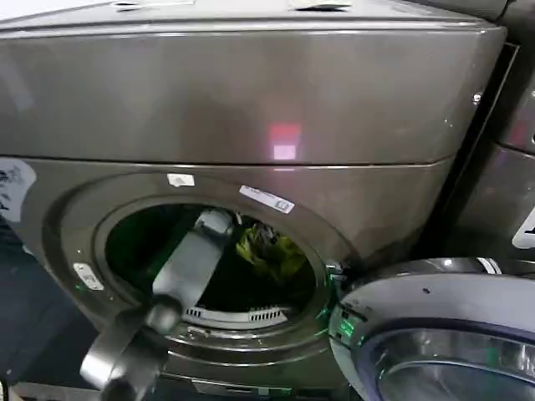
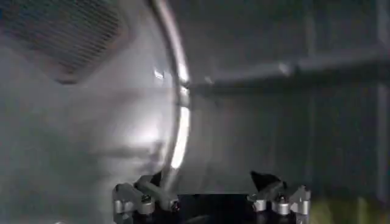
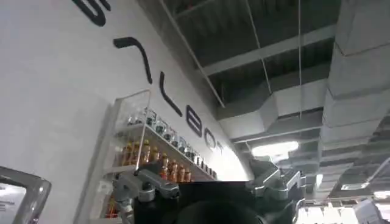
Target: Grasp the clothes from the dryer.
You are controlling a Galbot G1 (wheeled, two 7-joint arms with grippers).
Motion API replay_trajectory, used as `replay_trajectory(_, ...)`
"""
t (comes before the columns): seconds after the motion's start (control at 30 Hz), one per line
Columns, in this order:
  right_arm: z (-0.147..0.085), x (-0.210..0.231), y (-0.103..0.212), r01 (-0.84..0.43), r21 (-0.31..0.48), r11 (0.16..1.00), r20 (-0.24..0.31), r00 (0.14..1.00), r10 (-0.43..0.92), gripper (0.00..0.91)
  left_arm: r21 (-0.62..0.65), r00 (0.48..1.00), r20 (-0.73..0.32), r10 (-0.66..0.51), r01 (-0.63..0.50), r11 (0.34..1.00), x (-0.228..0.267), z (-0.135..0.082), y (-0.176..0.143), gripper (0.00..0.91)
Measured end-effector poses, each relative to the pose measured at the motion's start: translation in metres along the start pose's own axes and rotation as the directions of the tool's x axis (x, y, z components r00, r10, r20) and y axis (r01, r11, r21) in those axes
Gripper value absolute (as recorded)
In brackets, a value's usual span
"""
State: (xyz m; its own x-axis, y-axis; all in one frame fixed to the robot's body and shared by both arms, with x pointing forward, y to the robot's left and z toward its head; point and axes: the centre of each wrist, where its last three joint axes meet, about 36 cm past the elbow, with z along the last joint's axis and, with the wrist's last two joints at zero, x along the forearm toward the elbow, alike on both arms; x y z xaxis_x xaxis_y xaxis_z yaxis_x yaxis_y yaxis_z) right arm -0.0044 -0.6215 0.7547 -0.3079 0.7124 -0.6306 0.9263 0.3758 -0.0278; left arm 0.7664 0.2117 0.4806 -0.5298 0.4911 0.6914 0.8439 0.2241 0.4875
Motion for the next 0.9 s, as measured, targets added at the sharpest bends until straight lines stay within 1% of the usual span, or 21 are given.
replay_trajectory(0.13, 0.001, 0.002, 0.003, 0.006, 0.002, 1.000, -0.003, 1.000, -0.006, 0.907, -0.108, 0.993, -0.103, 0.054, -0.065, 0.992, 0.011, -0.005, 0.016, 0.907)
replay_trajectory(0.3, 0.001, 0.002, 0.004, 0.011, 0.003, 1.000, -0.002, 1.000, -0.011, 0.907, -0.176, 0.974, -0.197, 0.112, -0.148, 0.973, 0.006, -0.010, 0.016, 0.907)
replay_trajectory(0.4, 0.001, 0.003, 0.006, 0.015, 0.005, 1.000, -0.003, 1.000, -0.015, 0.907, -0.188, 0.967, -0.221, 0.130, -0.173, 0.967, 0.003, -0.011, 0.014, 0.907)
replay_trajectory(0.57, 0.003, 0.003, 0.007, 0.020, 0.009, 1.000, -0.003, 1.000, -0.020, 0.907, -0.196, 0.965, -0.220, 0.144, -0.189, 0.962, -0.001, -0.010, 0.011, 0.907)
replay_trajectory(0.73, 0.005, 0.003, 0.010, 0.025, 0.012, 1.000, -0.003, 1.000, -0.025, 0.907, -0.180, 0.968, -0.172, 0.182, -0.213, 0.960, -0.007, -0.005, 0.003, 0.907)
replay_trajectory(0.9, 0.007, 0.003, 0.011, 0.027, 0.010, 1.000, -0.004, 1.000, -0.027, 0.907, -0.138, 0.968, -0.130, 0.216, -0.233, 0.963, -0.014, 0.003, -0.007, 0.907)
